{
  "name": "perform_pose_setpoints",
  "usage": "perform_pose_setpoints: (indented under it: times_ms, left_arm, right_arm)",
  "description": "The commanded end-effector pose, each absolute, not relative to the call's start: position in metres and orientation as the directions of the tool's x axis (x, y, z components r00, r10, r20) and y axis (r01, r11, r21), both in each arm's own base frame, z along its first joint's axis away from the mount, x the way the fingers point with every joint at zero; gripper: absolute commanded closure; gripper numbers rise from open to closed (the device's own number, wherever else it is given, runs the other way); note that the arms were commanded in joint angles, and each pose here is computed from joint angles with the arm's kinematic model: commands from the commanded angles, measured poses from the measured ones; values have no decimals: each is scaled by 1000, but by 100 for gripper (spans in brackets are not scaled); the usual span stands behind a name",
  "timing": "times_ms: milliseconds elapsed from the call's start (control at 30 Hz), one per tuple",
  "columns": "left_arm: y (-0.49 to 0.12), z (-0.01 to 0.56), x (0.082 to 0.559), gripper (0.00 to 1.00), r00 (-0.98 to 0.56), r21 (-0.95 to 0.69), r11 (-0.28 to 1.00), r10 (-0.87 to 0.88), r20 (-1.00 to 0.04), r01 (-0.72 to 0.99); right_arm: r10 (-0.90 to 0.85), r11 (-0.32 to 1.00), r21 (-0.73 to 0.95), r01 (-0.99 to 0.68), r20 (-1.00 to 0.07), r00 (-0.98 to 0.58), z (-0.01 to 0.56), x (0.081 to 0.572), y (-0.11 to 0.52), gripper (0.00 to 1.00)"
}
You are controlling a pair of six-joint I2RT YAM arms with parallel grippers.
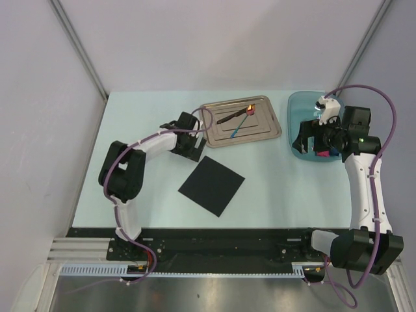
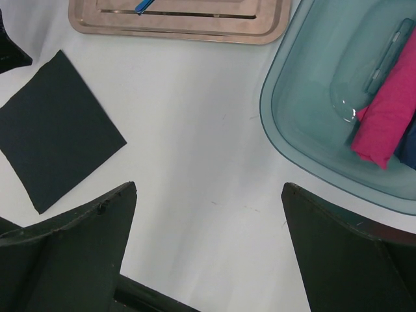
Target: Place the utensils on the paper napkin and roll it up
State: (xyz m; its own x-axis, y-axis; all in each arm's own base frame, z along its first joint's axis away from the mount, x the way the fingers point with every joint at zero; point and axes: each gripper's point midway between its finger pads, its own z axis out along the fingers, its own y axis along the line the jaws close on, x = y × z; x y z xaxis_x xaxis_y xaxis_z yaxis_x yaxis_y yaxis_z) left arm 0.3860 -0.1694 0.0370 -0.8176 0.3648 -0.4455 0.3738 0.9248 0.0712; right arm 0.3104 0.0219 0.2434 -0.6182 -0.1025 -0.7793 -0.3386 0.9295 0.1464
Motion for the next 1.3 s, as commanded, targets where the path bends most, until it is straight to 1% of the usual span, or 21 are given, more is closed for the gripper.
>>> perform_pose_setpoints:
  times_ms: [0, 433, 733, 967, 1067, 1200, 1233, 1267]
  left_arm:
    - [-177, 34, 380, 0, -832, 31, 931, 341, -439, 365]
    - [-192, 15, 375, 0, -851, -8, 925, 345, -396, 379]
    - [-205, 20, 385, 1, -840, -31, 921, 340, -422, 389]
    - [-210, 24, 383, 0, -839, -59, 914, 341, -424, 402]
    - [-214, 40, 388, 0, -823, -63, 912, 333, -461, 404]
    - [-219, 99, 403, 0, -758, -110, 898, 289, -585, 426]
    - [-221, 128, 406, 0, -731, -154, 885, 252, -635, 439]
    - [-222, 140, 407, 0, -719, -176, 880, 229, -656, 441]
  right_arm:
    - [-87, 927, 153, -342, -800, -594, 254, 313, 23, 0]
    - [-77, 931, 156, -329, -798, -598, 253, 311, 20, 0]
    - [-68, 933, 161, -322, -800, -597, 252, 310, 18, 0]
    - [-65, 929, 168, -329, -802, -593, 254, 312, 19, 0]
    - [-62, 926, 174, -336, -806, -589, 256, 314, 21, 0]
    - [-33, 924, 192, -332, -823, -567, 269, 330, 25, 0]
    - [-32, 923, 189, -334, -828, -559, 273, 335, 28, 0]
    - [-41, 920, 184, -347, -834, -551, 278, 345, 34, 0]
